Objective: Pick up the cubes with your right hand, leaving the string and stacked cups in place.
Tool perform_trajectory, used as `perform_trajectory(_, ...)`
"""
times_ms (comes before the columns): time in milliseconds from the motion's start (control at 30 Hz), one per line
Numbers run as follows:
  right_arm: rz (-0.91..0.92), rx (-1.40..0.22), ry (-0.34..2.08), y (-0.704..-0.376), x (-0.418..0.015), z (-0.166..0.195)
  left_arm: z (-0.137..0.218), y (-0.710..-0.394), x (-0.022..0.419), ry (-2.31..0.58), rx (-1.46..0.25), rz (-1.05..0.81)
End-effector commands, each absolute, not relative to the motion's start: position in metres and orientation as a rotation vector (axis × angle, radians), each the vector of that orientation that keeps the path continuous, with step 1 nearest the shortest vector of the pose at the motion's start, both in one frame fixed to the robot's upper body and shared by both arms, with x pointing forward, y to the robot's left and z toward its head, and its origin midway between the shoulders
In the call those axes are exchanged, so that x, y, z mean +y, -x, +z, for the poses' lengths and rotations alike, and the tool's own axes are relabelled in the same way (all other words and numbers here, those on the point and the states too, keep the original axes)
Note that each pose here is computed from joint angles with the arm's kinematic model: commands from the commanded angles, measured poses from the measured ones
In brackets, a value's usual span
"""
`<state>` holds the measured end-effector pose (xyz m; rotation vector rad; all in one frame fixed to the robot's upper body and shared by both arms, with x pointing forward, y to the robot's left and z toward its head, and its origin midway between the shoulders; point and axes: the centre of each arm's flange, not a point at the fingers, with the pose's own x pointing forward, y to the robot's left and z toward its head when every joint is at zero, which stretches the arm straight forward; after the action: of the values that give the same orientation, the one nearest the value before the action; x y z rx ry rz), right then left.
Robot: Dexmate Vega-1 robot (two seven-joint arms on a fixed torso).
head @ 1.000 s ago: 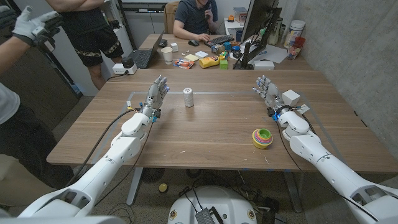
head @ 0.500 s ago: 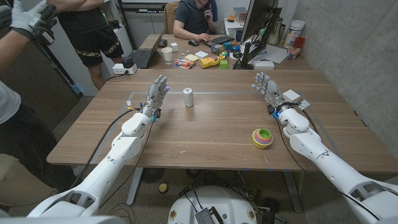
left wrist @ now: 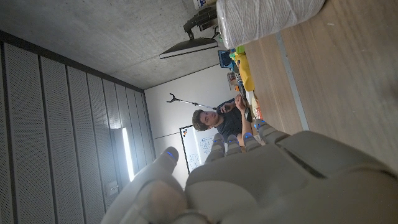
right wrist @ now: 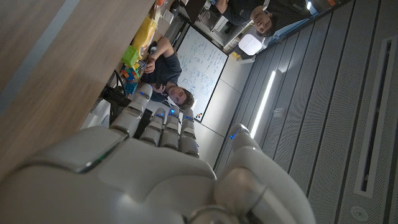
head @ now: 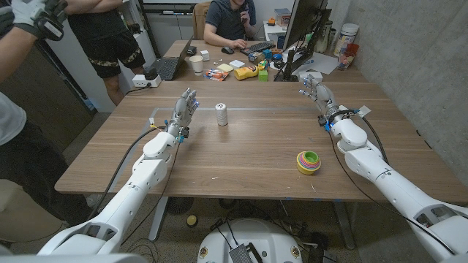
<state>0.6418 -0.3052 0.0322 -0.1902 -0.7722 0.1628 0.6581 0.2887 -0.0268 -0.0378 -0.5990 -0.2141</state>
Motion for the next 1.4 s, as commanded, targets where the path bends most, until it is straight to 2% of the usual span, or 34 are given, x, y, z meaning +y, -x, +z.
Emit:
perform_trajectory(33, 0.084, -0.850, 0.352, -0.631, -0.312, 0.060, -0.023, -0.666, 0.290, 0.048, -0.595, -0.208)
perform_trajectory(867, -0.093, -1.016, 0.574, -0.595, -0.327, 0.103, -0.023, -0.666, 0.288, 0.052, -0.602, -0.208)
perform_trajectory(1400, -0.374, -1.100, 0.764, -0.564, -0.343, 0.126, -0.026, -0.659, 0.287, 0.054, -0.609, -0.203)
